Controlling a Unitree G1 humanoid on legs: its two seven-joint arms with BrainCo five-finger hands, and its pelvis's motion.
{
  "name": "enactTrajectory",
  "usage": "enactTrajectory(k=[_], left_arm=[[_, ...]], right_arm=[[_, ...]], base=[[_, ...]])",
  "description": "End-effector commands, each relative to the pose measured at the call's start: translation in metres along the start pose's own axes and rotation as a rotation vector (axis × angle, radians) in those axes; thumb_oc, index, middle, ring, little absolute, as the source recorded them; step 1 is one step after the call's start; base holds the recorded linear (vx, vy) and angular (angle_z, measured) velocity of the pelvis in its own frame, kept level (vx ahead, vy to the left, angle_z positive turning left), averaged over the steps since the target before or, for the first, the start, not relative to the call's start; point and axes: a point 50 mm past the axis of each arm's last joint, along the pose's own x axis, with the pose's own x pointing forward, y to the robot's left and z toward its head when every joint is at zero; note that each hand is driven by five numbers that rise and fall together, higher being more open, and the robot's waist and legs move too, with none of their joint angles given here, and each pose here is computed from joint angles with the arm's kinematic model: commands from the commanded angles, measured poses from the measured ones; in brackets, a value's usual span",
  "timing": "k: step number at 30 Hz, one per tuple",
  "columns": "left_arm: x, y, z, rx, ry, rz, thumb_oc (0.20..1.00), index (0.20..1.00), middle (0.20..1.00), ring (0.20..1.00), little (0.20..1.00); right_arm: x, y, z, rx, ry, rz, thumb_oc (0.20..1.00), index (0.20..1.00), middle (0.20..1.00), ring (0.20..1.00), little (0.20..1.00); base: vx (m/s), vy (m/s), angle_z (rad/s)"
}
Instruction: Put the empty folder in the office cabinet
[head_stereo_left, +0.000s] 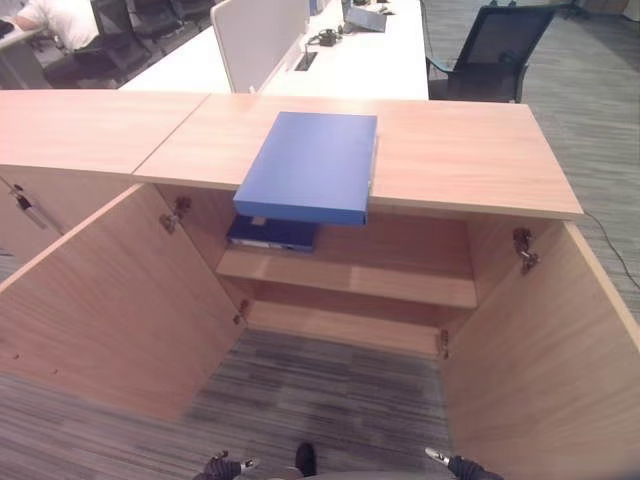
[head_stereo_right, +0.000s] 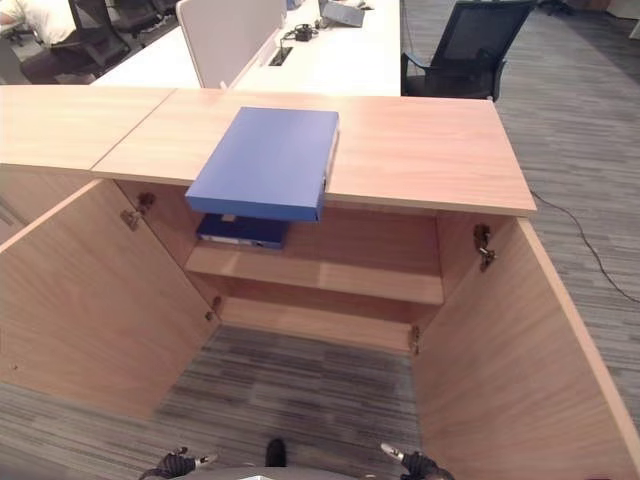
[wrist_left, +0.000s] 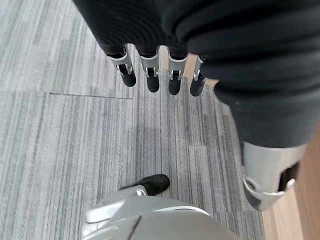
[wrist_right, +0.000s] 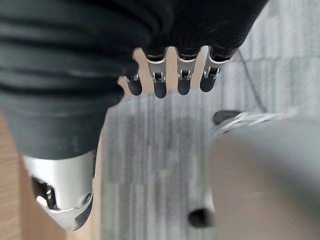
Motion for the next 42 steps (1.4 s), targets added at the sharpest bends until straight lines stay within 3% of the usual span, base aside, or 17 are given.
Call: enactTrajectory(k=[1, 23, 28, 42], left_arm=[[0.001, 0.013, -0.002, 0.04, 0.002, 0.036, 1.0, 1.0, 1.0, 1.0, 1.0], [-0.002, 0.011, -0.021, -0.004, 0.062, 0.014, 1.0, 1.0, 1.0, 1.0, 1.0], [0.001, 0.014, -0.002, -0.031, -0.007, 0.039, 1.0, 1.0, 1.0, 1.0, 1.0], [0.0, 0.007, 0.002, -0.043, -0.022, 0.017, 1.0, 1.0, 1.0, 1.0, 1.0]], right_arm=[[0.001, 0.006, 0.014, 0.024, -0.04, 0.018, 1.0, 1.0, 1.0, 1.0, 1.0], [0.0, 0.017, 0.009, -0.035, -0.042, 0.043, 1.0, 1.0, 1.0, 1.0, 1.0], [0.001, 0.009, 0.013, -0.042, -0.046, 0.013, 1.0, 1.0, 1.0, 1.0, 1.0], [0.0, -0.004, 0.001, -0.007, -0.005, -0.024, 1.0, 1.0, 1.0, 1.0, 1.0]], base=[[0.08, 0.288, -0.2], [0.04, -0.037, 0.02], [-0.09, -0.062, 0.06], [0.09, 0.214, -0.07]])
